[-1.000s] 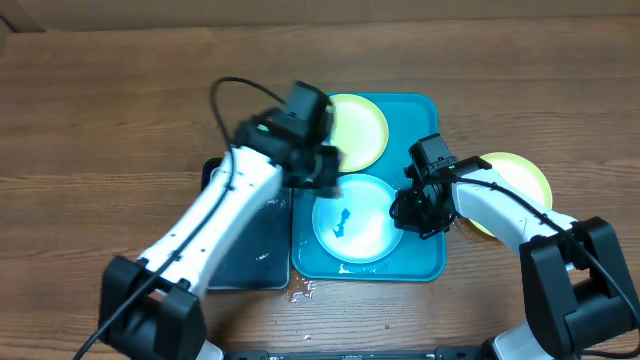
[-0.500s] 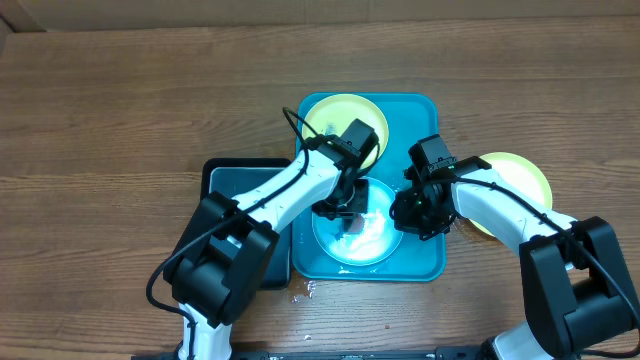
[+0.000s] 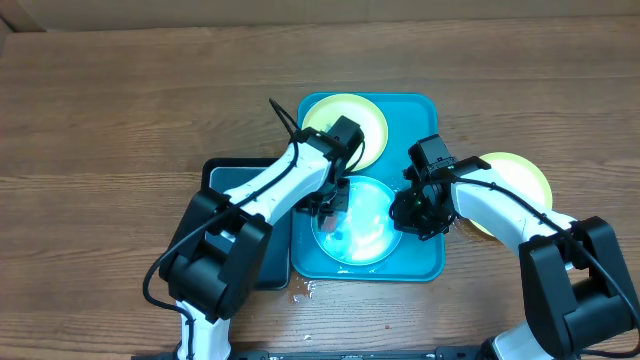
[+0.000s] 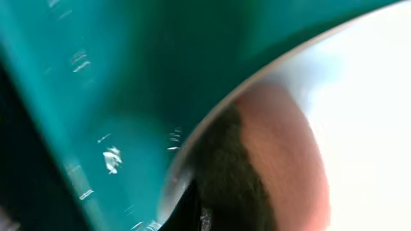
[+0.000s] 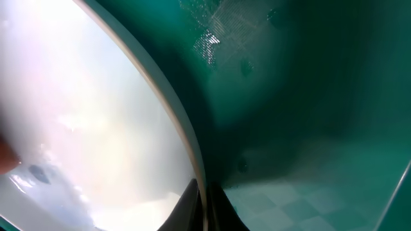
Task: Clean dirty plates on tray and stack at the side
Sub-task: 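Scrub the white plate with the sponge in the left gripper, then return the sponge to the black tray with the left gripper, then lift the white plate with the right gripper over the black tray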
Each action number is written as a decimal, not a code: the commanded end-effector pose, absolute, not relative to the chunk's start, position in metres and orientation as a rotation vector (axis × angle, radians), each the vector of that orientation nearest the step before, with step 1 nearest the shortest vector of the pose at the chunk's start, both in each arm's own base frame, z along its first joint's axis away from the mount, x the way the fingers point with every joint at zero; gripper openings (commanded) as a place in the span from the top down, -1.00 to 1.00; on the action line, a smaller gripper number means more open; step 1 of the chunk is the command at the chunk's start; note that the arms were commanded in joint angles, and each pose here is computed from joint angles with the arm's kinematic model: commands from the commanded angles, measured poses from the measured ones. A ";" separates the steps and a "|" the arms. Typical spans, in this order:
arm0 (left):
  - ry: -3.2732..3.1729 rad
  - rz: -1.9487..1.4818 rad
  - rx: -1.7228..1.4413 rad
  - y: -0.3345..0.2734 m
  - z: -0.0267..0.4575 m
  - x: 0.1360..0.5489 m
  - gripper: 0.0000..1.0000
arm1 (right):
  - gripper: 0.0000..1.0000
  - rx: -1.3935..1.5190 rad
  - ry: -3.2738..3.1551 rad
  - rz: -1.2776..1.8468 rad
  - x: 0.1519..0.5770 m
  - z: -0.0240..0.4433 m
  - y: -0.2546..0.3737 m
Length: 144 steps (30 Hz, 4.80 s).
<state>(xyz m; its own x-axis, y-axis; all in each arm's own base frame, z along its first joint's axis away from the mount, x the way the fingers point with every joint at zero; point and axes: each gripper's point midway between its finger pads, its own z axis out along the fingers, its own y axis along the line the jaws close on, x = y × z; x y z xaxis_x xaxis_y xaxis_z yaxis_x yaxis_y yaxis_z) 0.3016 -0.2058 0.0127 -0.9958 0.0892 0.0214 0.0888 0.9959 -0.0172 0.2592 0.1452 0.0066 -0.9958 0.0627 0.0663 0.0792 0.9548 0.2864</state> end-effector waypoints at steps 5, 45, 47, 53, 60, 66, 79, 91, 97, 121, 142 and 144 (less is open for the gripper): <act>-2.917 0.642 -0.316 -0.304 0.011 0.268 0.92 | 0.92 -0.090 -3.039 -0.410 0.254 0.001 0.142; -3.022 0.299 -0.058 -0.235 0.003 0.320 0.91 | 0.92 -0.082 -3.021 -0.395 0.249 0.001 0.140; -2.973 0.439 -0.088 -0.259 -0.001 0.314 0.92 | 0.92 -0.082 -3.021 -0.394 0.249 0.001 0.140; -2.749 0.656 -0.170 -0.308 -0.016 0.273 0.91 | 0.92 -0.082 -3.021 -0.394 0.249 0.001 0.140; -2.675 0.719 -0.288 -0.328 -0.007 0.248 0.92 | 0.92 -0.082 -3.021 -0.394 0.249 0.001 0.140; -2.663 0.629 -0.281 -0.317 -0.009 0.238 0.91 | 0.92 -0.082 -3.021 -0.394 0.249 0.001 0.140; -2.989 -0.205 -0.041 -0.181 0.017 0.289 0.92 | 0.92 -0.082 -3.021 -0.394 0.249 0.001 0.140; -3.102 -0.301 0.108 -0.130 0.072 0.308 0.92 | 0.92 -0.083 -3.021 -0.394 0.249 0.001 0.140; -3.222 -0.251 0.201 -0.108 0.125 0.310 0.92 | 0.92 -0.084 -3.021 -0.394 0.249 0.001 0.140; -3.172 0.119 0.545 -0.026 0.125 0.298 -0.28 | 0.92 -0.074 -3.150 -0.235 0.269 0.046 0.129; -3.801 0.394 0.784 0.001 0.369 0.242 -0.99 | 0.92 0.986 -3.721 0.062 0.300 0.186 0.312; -3.815 0.401 0.786 0.001 0.372 0.234 -1.00 | 0.92 1.020 -3.788 0.220 0.300 0.193 0.316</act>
